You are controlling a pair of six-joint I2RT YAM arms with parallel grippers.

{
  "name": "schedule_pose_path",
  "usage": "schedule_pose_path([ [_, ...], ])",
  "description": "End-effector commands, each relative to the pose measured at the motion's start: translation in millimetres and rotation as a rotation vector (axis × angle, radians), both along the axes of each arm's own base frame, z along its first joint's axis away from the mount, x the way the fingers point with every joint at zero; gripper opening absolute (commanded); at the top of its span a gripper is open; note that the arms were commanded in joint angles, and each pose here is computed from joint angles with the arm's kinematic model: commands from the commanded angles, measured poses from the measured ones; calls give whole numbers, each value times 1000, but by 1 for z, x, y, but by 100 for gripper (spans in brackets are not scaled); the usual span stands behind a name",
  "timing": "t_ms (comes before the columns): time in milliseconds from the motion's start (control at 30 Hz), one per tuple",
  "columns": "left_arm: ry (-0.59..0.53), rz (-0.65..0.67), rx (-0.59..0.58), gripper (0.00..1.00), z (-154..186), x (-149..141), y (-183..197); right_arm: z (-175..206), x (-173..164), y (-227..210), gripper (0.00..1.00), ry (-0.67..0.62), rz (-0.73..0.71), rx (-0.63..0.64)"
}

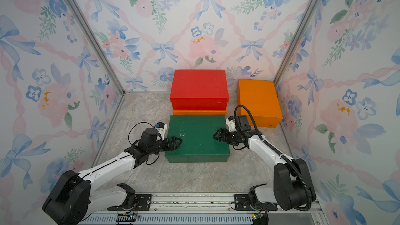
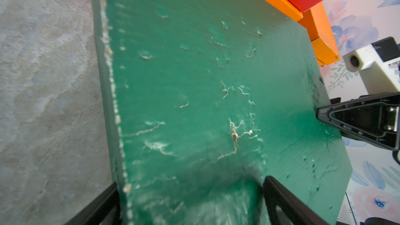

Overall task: Stack the shoeboxes
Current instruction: Pick up the shoebox from the center of the board.

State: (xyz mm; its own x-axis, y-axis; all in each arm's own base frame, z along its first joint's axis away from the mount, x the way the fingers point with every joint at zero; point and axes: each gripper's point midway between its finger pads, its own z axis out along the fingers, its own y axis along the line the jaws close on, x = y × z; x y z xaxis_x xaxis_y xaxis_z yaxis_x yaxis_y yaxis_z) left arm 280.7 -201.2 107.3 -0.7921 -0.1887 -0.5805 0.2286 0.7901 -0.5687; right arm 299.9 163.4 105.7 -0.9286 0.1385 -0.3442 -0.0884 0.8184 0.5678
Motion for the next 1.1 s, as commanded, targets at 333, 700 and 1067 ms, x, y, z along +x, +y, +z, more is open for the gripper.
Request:
schedule_pose_path([
  [333,-52,-117,-127,94,36,-13,-29,13,-14,30,89,9,92,34],
  [700,-96,-125,-164,93,57,-17,-33,30,-17,33,89,-29,99,38],
  [1067,-132,-127,-194,93,75,-21,-34,47,-20,37,88,-65,107,46],
])
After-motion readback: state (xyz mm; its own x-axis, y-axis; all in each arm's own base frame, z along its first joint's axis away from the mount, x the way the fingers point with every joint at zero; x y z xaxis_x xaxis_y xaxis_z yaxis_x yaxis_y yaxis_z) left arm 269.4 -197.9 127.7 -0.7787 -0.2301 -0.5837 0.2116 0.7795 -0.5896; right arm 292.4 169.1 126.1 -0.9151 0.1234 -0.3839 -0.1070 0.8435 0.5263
